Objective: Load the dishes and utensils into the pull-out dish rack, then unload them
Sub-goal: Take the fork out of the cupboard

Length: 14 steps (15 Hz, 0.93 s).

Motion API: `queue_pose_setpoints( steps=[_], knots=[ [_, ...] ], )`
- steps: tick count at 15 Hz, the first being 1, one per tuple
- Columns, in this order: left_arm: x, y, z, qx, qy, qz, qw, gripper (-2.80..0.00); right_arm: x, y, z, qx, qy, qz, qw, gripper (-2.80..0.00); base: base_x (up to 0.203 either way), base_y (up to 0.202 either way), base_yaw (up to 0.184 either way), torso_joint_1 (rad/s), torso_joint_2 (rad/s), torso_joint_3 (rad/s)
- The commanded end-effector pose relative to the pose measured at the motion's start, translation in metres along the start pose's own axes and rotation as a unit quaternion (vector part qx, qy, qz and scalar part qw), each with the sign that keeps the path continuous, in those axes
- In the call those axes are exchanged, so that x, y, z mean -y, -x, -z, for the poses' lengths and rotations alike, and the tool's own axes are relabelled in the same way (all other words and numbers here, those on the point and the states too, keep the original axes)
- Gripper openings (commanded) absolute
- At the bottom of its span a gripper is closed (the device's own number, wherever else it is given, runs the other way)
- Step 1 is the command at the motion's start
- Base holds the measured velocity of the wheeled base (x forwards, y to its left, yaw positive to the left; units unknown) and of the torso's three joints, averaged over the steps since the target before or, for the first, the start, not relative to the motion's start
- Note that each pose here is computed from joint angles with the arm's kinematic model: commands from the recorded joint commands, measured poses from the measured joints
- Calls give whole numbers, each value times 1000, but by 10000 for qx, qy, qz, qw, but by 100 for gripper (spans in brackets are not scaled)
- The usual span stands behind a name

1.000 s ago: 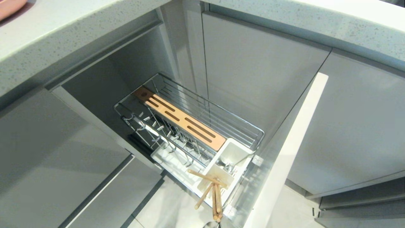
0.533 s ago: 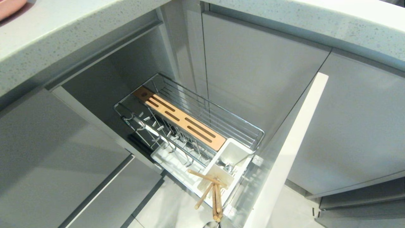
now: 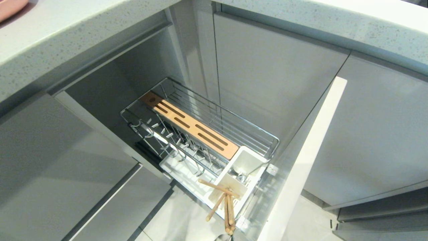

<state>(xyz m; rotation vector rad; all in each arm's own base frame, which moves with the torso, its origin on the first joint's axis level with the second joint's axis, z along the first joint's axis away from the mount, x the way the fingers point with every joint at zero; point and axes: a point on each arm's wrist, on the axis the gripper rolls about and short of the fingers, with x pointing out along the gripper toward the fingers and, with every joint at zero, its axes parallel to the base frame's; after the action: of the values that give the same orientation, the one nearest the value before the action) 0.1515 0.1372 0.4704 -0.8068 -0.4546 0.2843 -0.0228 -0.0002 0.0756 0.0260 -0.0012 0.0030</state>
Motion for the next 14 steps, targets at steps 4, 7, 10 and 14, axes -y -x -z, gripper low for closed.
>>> queue_pose_setpoints(
  steps=[4, 7, 10, 14],
  knots=[
    [2, 2, -1, 16, 20, 4, 10000, 0, 0, 0, 0, -6, -1, 0, 10000, -280, 0, 0, 0, 0, 0, 0],
    [2, 5, -1, 60, -207, -50, 9998, 0, 0, 0, 0, -6, -1, 0, 10000, -280, 0, 0, 0, 0, 0, 0],
    [2, 11, 0, -4, -606, -235, 9979, 0, 0, 0, 0, -6, -1, -1, 10000, -280, 0, 0, 0, 0, 0, 0],
    [19, 34, -2, 108, -773, -108, 9969, 0, 0, 0, 0, -6, -1, -1, 10000, -280, 0, 0, 0, 0, 0, 0]
  ],
)
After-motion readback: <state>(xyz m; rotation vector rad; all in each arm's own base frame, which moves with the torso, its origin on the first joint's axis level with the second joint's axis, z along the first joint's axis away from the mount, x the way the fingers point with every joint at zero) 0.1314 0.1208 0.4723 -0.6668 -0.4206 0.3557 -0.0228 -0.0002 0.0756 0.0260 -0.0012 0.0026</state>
